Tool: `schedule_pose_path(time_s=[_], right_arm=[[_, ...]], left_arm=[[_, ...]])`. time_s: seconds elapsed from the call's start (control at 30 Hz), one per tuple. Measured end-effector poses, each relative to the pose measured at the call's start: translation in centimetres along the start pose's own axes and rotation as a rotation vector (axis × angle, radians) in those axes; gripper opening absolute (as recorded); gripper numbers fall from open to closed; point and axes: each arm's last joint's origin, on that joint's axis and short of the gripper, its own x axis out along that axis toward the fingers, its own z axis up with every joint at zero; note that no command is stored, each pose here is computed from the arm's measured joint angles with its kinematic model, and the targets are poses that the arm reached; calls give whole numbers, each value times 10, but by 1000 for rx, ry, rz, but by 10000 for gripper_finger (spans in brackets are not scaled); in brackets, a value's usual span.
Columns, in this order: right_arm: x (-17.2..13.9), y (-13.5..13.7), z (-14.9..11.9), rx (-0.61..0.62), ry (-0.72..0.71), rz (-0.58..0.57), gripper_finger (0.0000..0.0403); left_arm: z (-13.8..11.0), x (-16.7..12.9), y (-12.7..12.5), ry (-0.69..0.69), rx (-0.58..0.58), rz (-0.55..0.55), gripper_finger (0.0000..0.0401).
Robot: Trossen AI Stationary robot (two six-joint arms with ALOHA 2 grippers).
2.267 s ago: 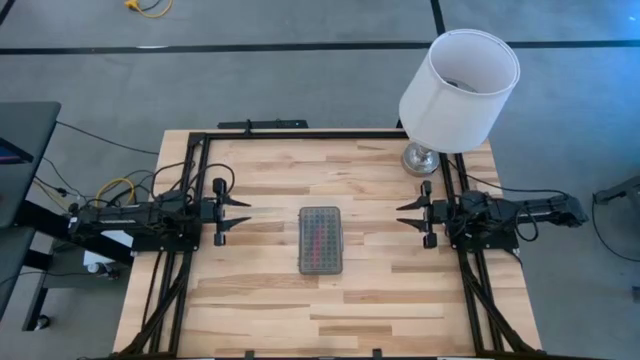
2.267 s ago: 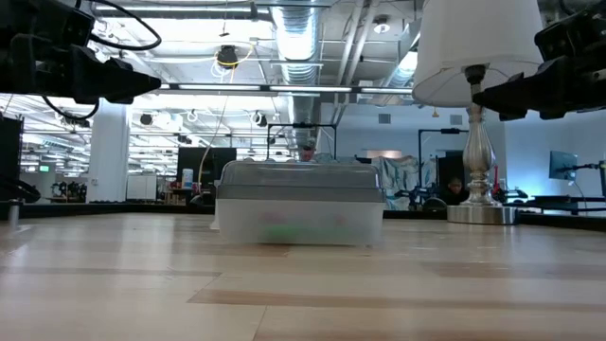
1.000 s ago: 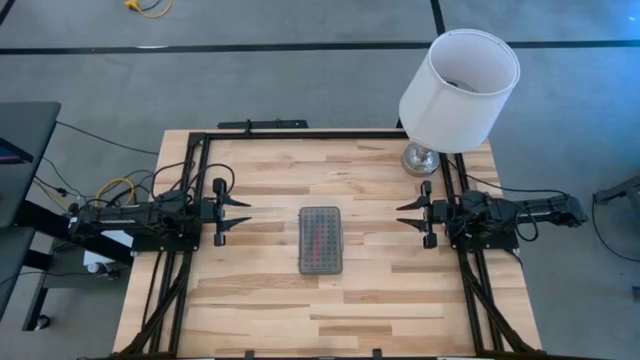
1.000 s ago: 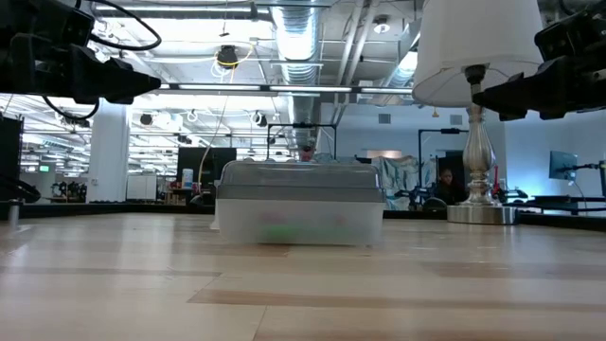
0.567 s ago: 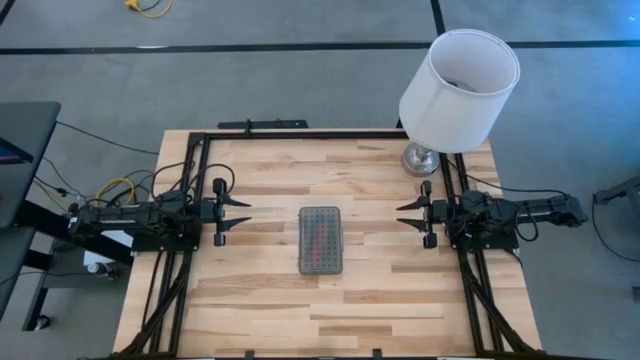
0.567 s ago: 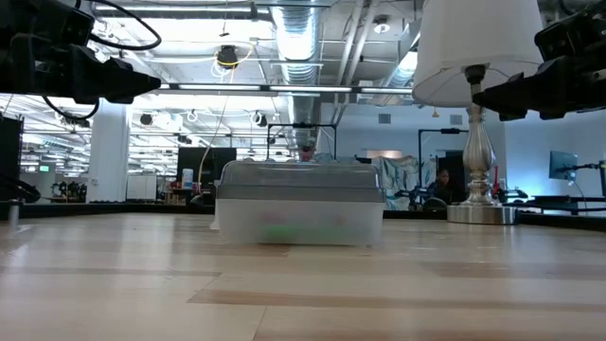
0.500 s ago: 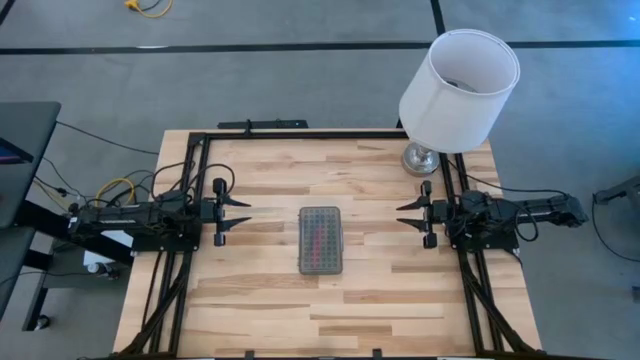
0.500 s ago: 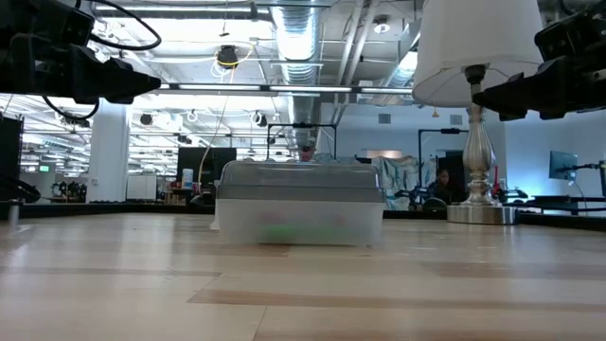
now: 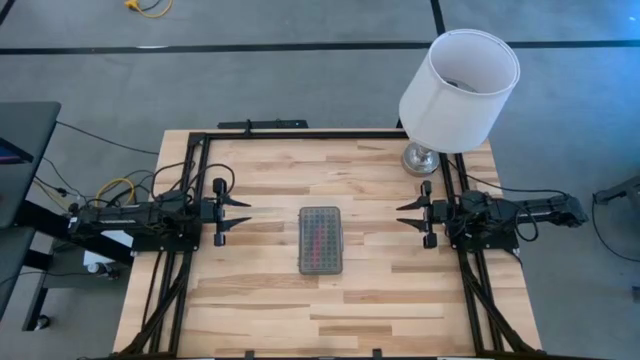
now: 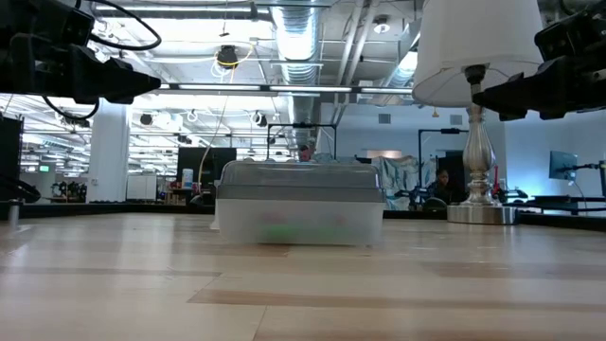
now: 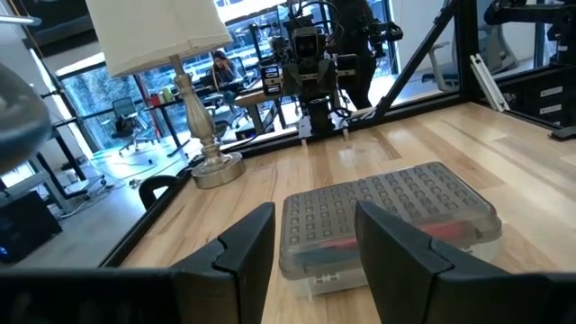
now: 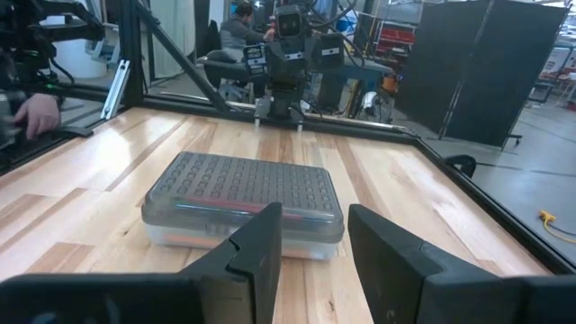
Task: Pick & place school supplies into a supply box
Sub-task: Return to Home Position
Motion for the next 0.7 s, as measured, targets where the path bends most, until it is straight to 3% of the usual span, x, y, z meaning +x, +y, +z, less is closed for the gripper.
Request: schedule_pose_path(time_s=[0.7], right_arm=[[0,0,0,0,0,0,127]], left_arm=[[0,0,0,0,-1,0,151]])
